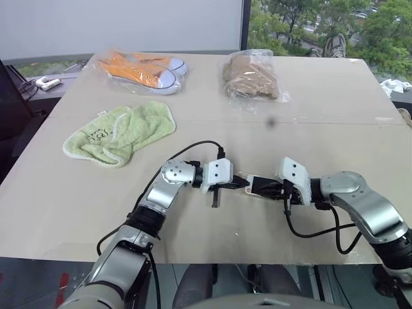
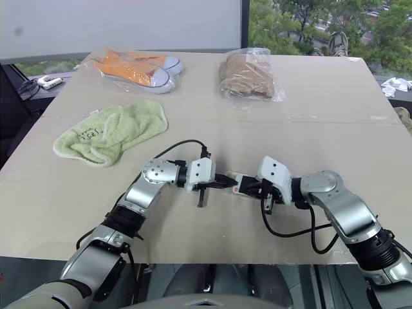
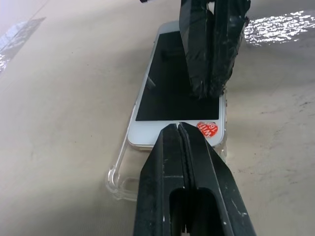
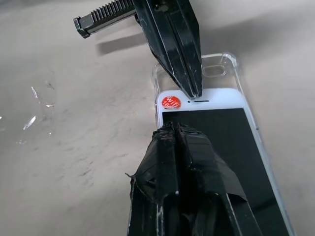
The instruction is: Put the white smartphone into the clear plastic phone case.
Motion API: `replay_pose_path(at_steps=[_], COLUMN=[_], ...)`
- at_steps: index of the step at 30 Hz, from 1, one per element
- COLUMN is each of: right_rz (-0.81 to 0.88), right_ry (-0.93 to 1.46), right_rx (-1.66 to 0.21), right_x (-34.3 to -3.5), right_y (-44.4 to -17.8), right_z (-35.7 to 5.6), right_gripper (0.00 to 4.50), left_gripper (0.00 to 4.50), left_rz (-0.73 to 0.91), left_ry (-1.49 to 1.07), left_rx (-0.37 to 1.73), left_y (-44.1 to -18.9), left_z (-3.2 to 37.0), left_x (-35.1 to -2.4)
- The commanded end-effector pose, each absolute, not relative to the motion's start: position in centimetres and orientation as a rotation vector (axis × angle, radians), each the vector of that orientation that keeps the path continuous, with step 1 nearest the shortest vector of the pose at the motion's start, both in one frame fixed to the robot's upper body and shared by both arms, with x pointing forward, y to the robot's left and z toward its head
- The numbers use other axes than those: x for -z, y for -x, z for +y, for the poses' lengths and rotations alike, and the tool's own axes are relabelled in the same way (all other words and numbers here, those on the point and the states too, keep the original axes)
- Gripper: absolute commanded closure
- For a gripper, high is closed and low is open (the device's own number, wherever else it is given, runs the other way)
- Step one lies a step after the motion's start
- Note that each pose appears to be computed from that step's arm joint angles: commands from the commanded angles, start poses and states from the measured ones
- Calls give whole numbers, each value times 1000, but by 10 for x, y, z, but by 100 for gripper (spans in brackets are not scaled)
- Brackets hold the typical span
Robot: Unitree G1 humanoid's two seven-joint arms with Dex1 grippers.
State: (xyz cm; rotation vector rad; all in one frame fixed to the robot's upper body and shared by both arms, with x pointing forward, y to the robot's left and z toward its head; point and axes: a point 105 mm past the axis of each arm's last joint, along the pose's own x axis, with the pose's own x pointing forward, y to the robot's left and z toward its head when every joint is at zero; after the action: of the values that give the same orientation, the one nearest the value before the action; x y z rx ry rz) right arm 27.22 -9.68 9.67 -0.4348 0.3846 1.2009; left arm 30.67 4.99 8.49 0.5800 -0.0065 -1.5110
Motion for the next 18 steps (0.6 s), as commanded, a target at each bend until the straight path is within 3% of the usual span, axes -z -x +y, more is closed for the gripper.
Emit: replay_pose_path(at_steps=[1, 9, 18], right_rz=[414, 482, 597], right_ry=[453, 467, 470], right_rx=[-1176, -1176, -1199], right_x=[-87, -69, -55], right_y=[-275, -273, -271], right_z=[-102, -104, -105], right_gripper=[447, 447, 447], left_gripper=[450, 450, 450], left_rz=[-4, -60, 73], left_ry=[-582, -514, -603], left_rx=[1506, 1436, 1428], left_y=[-308, -319, -311], left_z=[53, 73, 112], left_x=[-86, -131, -131])
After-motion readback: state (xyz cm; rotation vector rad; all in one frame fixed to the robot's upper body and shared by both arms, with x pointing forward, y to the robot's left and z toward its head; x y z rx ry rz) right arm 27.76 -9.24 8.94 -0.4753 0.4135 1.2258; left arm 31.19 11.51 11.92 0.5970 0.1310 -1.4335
